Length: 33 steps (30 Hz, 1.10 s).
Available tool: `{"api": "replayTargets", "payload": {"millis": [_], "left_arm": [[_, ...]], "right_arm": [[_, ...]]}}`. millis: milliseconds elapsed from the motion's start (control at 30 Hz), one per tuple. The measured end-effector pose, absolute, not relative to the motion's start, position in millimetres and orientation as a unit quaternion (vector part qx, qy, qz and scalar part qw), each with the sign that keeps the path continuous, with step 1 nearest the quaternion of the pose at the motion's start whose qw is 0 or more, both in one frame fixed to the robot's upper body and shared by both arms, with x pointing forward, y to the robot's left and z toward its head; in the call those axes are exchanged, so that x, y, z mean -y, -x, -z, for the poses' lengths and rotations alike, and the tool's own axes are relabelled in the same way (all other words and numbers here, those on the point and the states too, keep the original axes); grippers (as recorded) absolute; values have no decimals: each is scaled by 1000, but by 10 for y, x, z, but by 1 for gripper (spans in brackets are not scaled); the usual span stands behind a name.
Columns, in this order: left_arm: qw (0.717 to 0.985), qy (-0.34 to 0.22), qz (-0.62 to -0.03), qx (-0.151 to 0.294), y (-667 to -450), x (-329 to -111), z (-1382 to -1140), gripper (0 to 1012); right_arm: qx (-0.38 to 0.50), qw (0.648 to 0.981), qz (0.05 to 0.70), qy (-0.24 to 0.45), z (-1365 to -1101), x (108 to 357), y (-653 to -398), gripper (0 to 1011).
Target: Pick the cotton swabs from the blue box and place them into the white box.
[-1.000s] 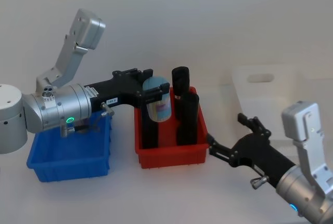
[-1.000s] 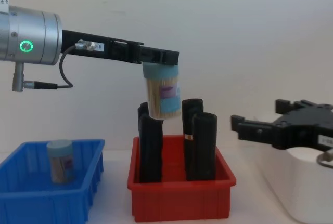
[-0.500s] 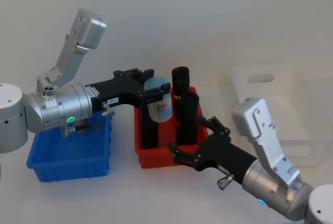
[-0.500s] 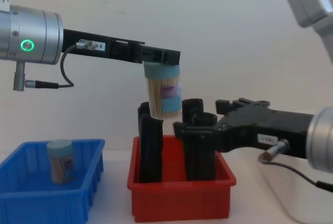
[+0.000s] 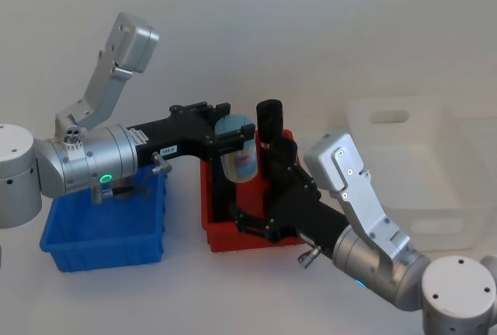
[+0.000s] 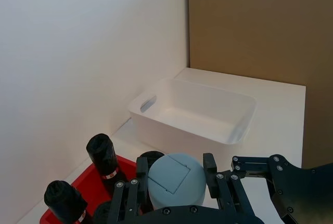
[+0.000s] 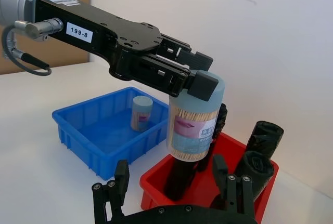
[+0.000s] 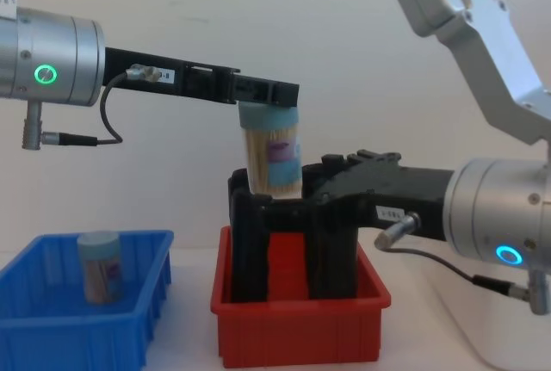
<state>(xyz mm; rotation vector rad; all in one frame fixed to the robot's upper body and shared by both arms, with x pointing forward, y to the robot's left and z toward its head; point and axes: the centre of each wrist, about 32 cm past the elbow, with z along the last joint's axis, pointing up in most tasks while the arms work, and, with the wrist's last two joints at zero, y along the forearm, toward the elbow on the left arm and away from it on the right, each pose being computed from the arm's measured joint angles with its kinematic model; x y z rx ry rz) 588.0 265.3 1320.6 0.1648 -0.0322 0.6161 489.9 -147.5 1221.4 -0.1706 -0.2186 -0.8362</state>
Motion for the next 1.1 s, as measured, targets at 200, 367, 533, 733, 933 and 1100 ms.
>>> {"api": "replayTargets", "payload": {"millis": [200,367,533,733,933,1100], "left_arm": [[950,-81,-303,16,-5881,-2653,-13207,647],[950,-81,-303,16,-5881,-2653,-13207,647],[950,-81,-303,16,-5881,-2653,-13207,647],[950,-81,-303,16,-5881,-2654,-13208,647],[950,-81,-303,16,-5881,-2654,-13208,647],[950,-81,-303,16,-5881,-2653,-13208,647]], "right_arm": [[110,899,414,87,-12244,1410,-4931,1001],[111,894,425,90,-12267,1354,-4960,1001],[111,889,436,91,-12286,1307,-4988,1001],[110,884,445,90,-12303,1266,-5016,1001],[110,880,453,89,-12321,1216,-5060,1001],[109,878,458,88,-12328,1188,-5087,1001]]}}
